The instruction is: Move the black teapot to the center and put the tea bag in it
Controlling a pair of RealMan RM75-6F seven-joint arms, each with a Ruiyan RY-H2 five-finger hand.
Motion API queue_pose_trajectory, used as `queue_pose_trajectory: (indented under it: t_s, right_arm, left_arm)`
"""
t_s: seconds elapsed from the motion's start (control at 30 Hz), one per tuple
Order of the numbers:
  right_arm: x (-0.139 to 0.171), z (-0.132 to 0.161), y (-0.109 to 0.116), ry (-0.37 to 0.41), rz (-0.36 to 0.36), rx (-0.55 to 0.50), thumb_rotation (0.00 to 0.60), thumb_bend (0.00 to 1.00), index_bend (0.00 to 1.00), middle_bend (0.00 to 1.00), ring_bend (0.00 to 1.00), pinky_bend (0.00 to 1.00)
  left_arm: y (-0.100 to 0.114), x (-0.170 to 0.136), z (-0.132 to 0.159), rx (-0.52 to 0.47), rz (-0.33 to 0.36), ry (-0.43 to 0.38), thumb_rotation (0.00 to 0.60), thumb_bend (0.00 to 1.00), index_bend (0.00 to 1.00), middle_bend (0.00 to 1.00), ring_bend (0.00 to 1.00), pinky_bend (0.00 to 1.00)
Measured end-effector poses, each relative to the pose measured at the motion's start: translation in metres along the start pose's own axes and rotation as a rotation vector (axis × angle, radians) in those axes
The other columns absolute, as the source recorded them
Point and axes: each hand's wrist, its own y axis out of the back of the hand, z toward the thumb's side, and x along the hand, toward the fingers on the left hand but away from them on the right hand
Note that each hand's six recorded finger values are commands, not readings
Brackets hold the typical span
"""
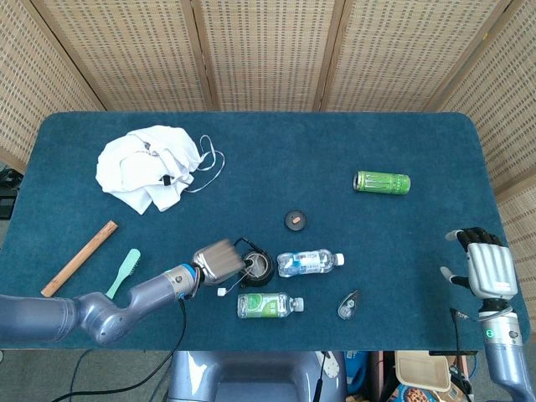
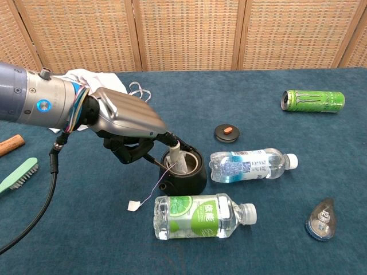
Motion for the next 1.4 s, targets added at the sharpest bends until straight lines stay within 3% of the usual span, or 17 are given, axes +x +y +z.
queue_pose_trajectory:
  t_s: [0.83,1.03,1.4]
  right_arm:
    - [0.002,-0.004,-0.001,-0.006,-0.004,-0.011,0.600,0.32,0.41,0.45,0.28,0.35]
    - [0.002,-0.002,0.001,-0.003,-0.008,-0.010,0.600,0.31,0.41,0.45,0.28,0.35]
    - [0.001,0.000,0.002,0.005,-0.013,-0.012,0.600,0.32,0.41,0.45,0.28,0.35]
  left_arm:
    - [-0.001,0.009,0.017,0.042,-0.048,-0.014,0.585,1.00,0.21,0.88,0.80,0.68]
    - [0.008,0.000,0.009,0.021,-0.002,0.015,0.584,1.00,0.21,0.87,0.80,0.68]
    - [0.016,-0.035,-0.019,-0.118,0.187,0.101,0.590,1.00,0.16,0.74,0.72,0.67]
